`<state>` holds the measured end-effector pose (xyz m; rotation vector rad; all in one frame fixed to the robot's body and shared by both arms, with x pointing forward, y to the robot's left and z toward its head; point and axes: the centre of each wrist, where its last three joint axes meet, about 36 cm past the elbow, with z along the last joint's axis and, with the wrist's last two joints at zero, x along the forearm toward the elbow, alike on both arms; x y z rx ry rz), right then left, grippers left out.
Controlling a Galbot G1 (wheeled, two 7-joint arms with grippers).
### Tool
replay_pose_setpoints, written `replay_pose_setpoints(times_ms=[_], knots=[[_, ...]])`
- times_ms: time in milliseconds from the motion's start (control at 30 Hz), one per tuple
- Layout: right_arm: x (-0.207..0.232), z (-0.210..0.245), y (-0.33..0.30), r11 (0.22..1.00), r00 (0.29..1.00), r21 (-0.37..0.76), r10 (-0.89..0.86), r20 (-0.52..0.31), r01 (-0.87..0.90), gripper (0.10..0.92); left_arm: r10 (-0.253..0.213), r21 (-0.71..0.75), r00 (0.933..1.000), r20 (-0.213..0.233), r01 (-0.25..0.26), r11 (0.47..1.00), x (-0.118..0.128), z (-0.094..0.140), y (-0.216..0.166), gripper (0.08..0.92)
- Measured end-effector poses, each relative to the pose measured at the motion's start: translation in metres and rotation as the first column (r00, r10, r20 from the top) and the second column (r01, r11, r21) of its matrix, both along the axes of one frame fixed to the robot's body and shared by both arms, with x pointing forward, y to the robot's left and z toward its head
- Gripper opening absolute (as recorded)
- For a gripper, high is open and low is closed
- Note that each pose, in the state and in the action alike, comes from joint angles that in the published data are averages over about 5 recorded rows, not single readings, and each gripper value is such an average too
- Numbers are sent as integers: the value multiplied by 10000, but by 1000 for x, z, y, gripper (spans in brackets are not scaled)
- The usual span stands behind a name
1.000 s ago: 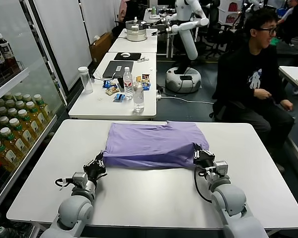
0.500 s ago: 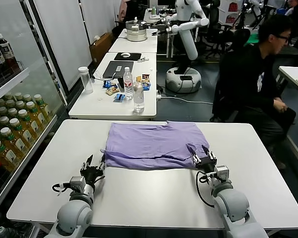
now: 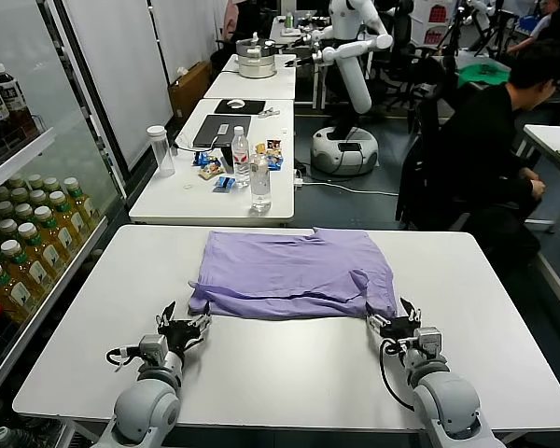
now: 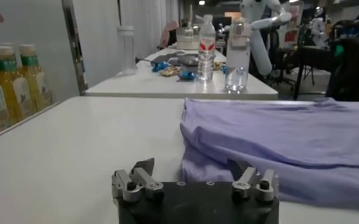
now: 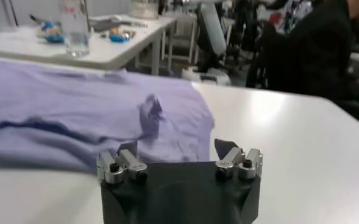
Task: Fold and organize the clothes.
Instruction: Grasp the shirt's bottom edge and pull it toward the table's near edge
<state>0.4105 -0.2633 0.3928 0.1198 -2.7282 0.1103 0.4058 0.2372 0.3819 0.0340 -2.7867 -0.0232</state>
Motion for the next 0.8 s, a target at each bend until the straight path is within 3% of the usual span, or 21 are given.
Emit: replay_pose_setpoints(times_ms=[433,667,800], knots=[[-1,-6,0,9999,9996,76,-80,-285,82,448,-85,-383,9982,-592,62,9992,9,-9,-2,347],[-6,-5,-3,9999,9994,134,-85,-340,90,241,9,-767,9986,-537,-50,9970,12,-9,2,146],[-11,-3,-6,9998,9993,159,-94,-355,100,154,33,-966,9991,-434,-75,9953,9,-7,5,95]])
